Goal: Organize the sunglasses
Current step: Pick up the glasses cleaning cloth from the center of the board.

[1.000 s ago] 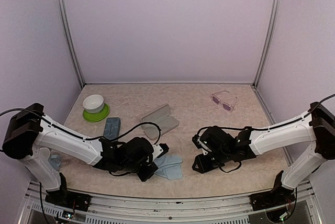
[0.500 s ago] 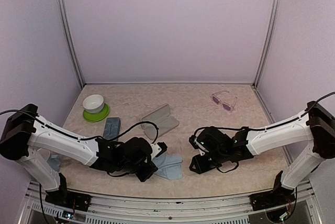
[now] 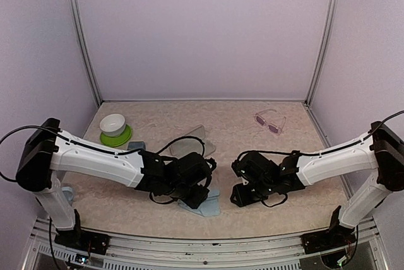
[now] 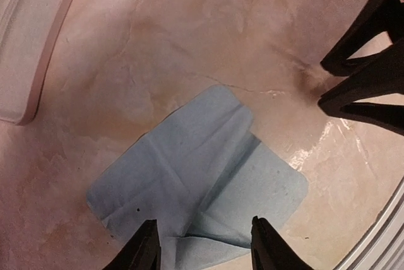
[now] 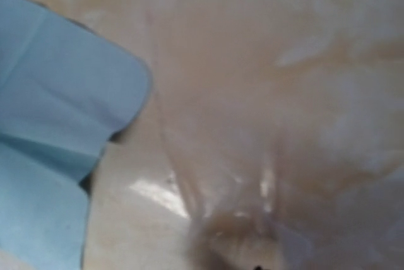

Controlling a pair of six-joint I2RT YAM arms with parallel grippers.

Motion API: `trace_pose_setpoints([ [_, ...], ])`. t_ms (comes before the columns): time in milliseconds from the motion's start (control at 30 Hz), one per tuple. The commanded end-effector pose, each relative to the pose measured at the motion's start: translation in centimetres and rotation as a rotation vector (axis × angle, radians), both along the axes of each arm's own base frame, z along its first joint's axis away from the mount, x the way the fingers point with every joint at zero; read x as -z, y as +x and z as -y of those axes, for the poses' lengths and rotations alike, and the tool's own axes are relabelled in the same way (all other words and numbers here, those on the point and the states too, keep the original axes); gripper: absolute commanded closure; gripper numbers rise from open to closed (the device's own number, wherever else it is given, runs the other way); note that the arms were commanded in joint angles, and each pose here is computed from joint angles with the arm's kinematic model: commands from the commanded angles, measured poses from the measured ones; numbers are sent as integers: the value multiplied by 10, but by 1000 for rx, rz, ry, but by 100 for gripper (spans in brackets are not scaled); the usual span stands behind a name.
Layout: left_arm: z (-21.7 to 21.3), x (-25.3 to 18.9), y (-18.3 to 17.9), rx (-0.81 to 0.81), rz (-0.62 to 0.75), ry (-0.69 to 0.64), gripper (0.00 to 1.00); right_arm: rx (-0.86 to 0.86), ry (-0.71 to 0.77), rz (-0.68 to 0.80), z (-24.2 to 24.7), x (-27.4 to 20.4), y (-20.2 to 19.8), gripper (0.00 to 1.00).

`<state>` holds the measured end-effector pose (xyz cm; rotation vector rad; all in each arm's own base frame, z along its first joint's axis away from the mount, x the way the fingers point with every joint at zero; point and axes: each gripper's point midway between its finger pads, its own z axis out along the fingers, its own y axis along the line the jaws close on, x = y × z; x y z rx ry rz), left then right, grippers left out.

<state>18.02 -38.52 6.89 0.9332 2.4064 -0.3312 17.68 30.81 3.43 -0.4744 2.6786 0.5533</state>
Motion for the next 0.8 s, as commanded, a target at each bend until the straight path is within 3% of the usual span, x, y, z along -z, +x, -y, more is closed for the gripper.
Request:
trace_pose_setpoints([
  [0,-20,25,-7,-144,-89,155,51,19,-71,7,11,2,-1,65],
  [367,-14,43,-6,-386,-149,213,53,-48,-33,57,36,-18,-16,65],
  [767,-22,47,-9,-522,-137,238,61,-68,1,123,73,-30,-24,65],
])
